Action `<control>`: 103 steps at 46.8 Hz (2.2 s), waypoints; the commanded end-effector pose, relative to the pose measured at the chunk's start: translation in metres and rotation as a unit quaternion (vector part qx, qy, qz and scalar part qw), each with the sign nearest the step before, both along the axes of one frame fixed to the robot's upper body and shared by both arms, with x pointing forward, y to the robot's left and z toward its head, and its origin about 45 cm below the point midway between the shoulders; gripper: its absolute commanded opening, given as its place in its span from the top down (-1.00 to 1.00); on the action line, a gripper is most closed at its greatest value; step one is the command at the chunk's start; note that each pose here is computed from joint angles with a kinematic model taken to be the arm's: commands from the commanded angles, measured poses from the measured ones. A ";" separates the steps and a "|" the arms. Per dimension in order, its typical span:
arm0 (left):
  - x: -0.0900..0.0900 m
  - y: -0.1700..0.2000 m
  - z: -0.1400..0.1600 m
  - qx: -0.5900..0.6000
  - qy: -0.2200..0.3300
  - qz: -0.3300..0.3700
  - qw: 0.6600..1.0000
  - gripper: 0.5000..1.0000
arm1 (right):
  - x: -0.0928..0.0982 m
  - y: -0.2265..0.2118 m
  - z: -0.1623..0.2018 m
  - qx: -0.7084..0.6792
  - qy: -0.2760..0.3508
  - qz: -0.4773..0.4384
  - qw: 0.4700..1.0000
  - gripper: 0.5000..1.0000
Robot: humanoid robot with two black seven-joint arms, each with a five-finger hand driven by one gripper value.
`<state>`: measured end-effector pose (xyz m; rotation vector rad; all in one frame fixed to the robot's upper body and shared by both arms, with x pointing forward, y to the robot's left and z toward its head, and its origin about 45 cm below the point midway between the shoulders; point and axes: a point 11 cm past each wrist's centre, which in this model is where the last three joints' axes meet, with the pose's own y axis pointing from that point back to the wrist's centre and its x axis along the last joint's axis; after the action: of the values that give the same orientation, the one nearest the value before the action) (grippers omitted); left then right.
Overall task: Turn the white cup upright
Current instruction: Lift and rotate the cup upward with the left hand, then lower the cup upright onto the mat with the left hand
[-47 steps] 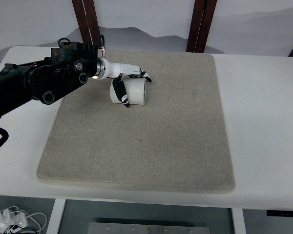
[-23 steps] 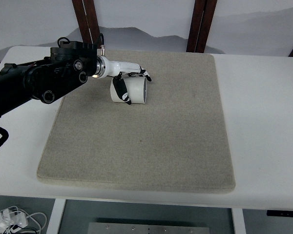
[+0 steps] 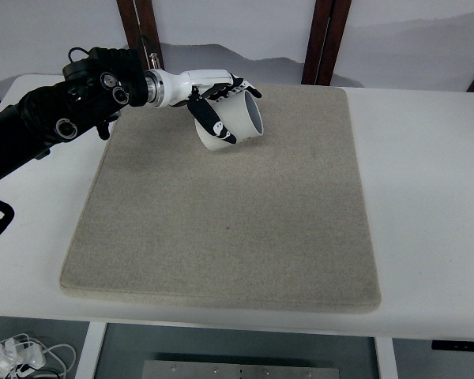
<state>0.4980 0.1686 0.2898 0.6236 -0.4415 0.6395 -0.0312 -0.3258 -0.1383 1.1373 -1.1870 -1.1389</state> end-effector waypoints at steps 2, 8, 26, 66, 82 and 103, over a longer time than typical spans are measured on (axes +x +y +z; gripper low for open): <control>0.003 0.010 0.003 -0.060 0.015 0.012 0.998 0.72 | 0.000 0.000 0.000 0.000 0.000 0.000 1.000 -0.81; 0.003 0.017 0.006 -0.125 0.007 0.003 0.992 0.73 | 0.000 0.001 0.000 0.001 0.000 0.000 1.000 -0.81; -0.004 0.031 0.004 -0.355 0.016 0.034 0.934 0.74 | 0.000 0.000 0.000 0.000 0.000 0.000 1.000 -0.81; -0.019 0.052 -0.075 -0.405 0.044 0.134 0.903 0.80 | 0.000 0.000 0.000 0.000 0.000 0.000 1.000 -0.81; -0.024 0.052 -0.089 -0.397 0.048 0.149 0.904 0.73 | 0.000 0.000 0.000 0.000 0.000 0.000 1.000 -0.81; -0.031 0.060 -0.107 -0.381 0.045 0.175 0.907 0.10 | 0.000 0.000 0.000 0.000 0.000 0.000 1.000 -0.81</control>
<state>0.4671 0.2283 0.1835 -0.0325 0.0406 1.0361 -0.0311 -0.3257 -0.1383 1.1375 -1.1869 -1.1391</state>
